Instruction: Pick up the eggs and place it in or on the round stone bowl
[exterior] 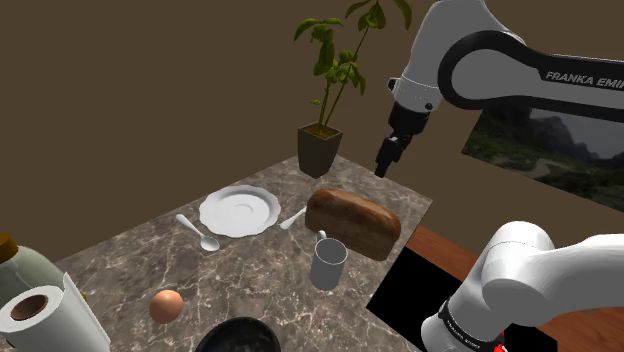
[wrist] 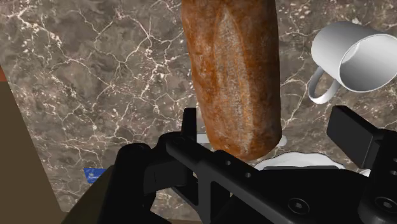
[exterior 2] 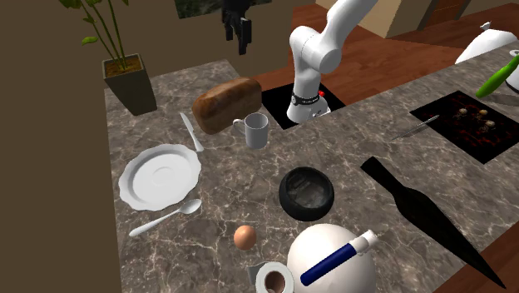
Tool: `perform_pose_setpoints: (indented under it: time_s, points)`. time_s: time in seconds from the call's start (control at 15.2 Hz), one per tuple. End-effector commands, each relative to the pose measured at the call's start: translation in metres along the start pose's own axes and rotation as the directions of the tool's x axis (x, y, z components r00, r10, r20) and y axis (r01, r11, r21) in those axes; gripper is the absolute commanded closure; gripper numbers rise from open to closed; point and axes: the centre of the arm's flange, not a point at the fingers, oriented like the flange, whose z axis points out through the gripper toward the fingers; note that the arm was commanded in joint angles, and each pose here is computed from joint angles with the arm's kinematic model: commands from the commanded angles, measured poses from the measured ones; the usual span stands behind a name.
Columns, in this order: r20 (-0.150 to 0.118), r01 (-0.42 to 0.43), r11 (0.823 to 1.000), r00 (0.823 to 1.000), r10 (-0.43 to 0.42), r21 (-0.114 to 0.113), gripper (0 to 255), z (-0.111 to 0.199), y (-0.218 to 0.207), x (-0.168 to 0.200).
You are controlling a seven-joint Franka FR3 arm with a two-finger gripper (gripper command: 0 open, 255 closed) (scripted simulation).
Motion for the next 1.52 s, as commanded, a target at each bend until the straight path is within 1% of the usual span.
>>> perform_pose_setpoints:
  time_s: [0.0,1.45]
  points:
    - [0.0,0.0,1.0,1.0,0.0,0.0,0,0.0,0.0,0.0]
    - [-0.073,0.085,0.996,0.994,-0.087,-0.036,0,0.093,-0.257,0.098]
